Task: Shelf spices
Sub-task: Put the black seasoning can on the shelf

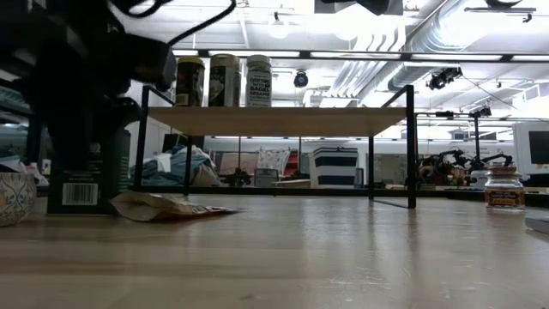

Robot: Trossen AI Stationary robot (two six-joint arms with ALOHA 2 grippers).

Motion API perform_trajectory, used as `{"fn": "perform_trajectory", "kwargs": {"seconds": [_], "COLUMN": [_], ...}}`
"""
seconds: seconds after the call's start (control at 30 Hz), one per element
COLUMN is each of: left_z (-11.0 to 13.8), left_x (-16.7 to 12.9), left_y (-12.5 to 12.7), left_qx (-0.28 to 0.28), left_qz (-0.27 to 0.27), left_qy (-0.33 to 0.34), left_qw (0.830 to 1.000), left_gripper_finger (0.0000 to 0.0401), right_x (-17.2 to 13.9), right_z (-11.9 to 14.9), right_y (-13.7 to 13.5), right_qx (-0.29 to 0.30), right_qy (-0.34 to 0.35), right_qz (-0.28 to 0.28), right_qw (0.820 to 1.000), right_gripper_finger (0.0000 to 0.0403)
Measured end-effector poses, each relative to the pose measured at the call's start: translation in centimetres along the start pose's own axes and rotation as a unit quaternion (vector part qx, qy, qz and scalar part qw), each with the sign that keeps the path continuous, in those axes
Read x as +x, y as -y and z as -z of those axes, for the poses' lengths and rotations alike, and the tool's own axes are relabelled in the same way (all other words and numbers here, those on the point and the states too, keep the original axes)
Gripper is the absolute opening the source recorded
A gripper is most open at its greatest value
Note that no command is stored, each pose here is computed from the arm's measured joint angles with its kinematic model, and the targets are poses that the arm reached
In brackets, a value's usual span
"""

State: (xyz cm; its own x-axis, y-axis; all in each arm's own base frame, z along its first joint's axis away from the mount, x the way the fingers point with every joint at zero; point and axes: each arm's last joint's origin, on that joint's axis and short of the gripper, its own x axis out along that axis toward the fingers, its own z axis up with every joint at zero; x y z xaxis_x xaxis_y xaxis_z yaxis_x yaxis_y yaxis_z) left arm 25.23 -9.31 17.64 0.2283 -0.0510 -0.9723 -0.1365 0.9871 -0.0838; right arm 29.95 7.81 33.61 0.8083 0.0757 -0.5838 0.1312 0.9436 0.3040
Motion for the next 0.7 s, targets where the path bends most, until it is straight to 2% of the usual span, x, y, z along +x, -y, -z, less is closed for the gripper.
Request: {"fn": "perform_trajectory", "kwargs": {"seconds": [0.17,0.27,0.37,0.57,0.7], "left_z": [-1.9,-4.0,-6.3,-10.4,-11.8], "left_x": [-2.9,-6.3,-10.4,-18.6,-22.1], "left_y": [0.9,0.9,0.5,-1.2,-2.7], "left_qx": [0.011,0.031,0.043,0.073,0.056], "left_qz": [0.028,0.037,0.015,-0.058,-0.07], "left_qy": [0.054,0.114,0.187,0.345,0.416], "left_qw": [0.998,0.992,0.981,0.934,0.905], "left_gripper_finger": [0.0118,0.0114,0.0114,0.0122,0.0132], "right_x": [-0.7,-1.9,-3.5,-5.7,-5.8], "right_z": [-0.2,-0.5,-0.8,-1.4,-1.7], "right_y": [0.0,0.0,0.1,0.2,0.1], "right_qx": [-0.011,-0.021,-0.028,-0.031,-0.06], "right_qy": [0.005,0.018,0.037,0.078,0.092], "right_qz": [-0.012,-0.018,-0.027,-0.028,-0.03], "right_qw": [1.0,0.999,0.999,0.996,0.993], "right_gripper_finger": [0.0307,0.0307,0.0307,0.0306,0.0306]}}
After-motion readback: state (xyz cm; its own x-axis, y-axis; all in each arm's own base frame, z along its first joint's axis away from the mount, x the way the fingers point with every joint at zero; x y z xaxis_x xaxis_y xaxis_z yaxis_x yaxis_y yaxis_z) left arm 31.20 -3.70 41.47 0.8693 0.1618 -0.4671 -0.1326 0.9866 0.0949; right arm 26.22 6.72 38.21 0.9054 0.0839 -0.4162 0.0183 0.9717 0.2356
